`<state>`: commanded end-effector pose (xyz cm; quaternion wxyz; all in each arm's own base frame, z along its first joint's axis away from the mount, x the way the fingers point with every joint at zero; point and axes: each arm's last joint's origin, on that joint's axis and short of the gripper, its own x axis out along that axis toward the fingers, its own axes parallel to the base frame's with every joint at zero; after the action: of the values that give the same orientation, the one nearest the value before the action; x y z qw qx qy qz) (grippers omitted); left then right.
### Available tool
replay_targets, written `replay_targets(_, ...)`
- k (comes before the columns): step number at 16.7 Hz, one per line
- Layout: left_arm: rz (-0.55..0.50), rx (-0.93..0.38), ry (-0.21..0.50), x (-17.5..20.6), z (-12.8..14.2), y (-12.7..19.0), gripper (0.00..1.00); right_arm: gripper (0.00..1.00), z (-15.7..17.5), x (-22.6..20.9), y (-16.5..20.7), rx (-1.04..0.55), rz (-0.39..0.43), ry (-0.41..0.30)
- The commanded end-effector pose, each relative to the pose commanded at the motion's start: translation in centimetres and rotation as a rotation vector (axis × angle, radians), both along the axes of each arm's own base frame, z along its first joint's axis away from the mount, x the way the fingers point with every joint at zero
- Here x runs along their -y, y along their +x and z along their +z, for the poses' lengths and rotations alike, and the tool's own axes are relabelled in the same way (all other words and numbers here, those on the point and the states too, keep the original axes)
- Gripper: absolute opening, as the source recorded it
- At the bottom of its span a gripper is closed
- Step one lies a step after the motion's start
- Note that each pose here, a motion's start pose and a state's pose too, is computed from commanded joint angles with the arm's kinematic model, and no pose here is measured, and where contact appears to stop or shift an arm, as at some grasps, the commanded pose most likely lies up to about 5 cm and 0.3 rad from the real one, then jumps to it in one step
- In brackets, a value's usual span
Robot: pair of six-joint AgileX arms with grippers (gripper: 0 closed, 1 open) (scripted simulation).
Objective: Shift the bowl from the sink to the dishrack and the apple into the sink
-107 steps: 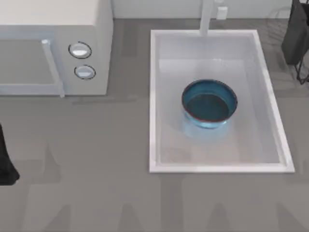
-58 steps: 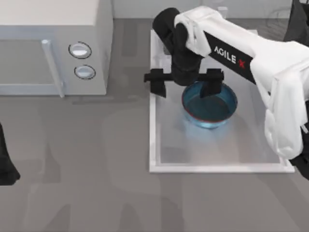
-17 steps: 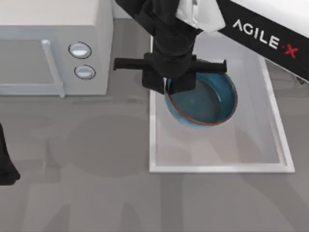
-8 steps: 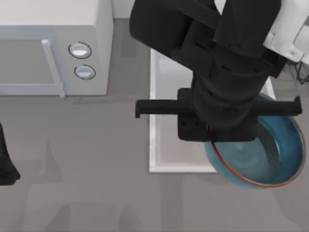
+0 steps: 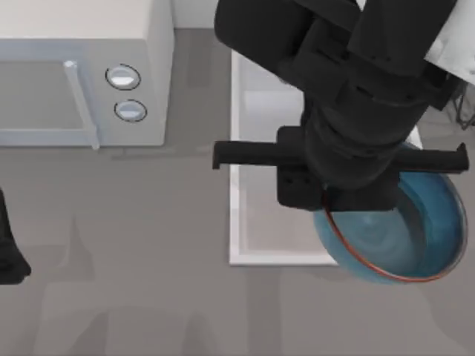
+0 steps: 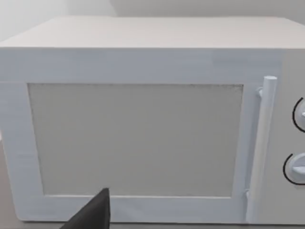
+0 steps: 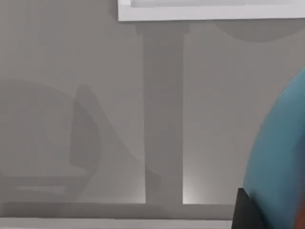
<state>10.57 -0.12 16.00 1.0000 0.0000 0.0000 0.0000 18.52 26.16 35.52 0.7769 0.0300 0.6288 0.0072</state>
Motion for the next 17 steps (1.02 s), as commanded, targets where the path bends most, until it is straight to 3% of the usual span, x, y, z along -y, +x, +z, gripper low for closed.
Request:
replay_targets(5, 0.000, 0.000, 0.000, 0.0, 0.0, 0.0, 1.00, 0.00, 1.6, 4.5, 5.4, 0.112, -0.055, 0.248)
replay_targets(11, 0.000, 0.000, 0.000, 0.0, 0.0, 0.0, 1.00, 0.00, 4.8, 14.1, 11.2, 0.564, -0.060, 0.430)
replay_targets(14, 0.000, 0.000, 0.000, 0.0, 0.0, 0.0, 1.00, 0.00, 7.1, 20.9, 13.7, 0.920, -0.072, 0.396)
replay_targets(17, 0.000, 0.000, 0.000, 0.0, 0.0, 0.0, 1.00, 0.00, 8.1, 28.5, 13.4, 1.188, -0.053, 0.219)
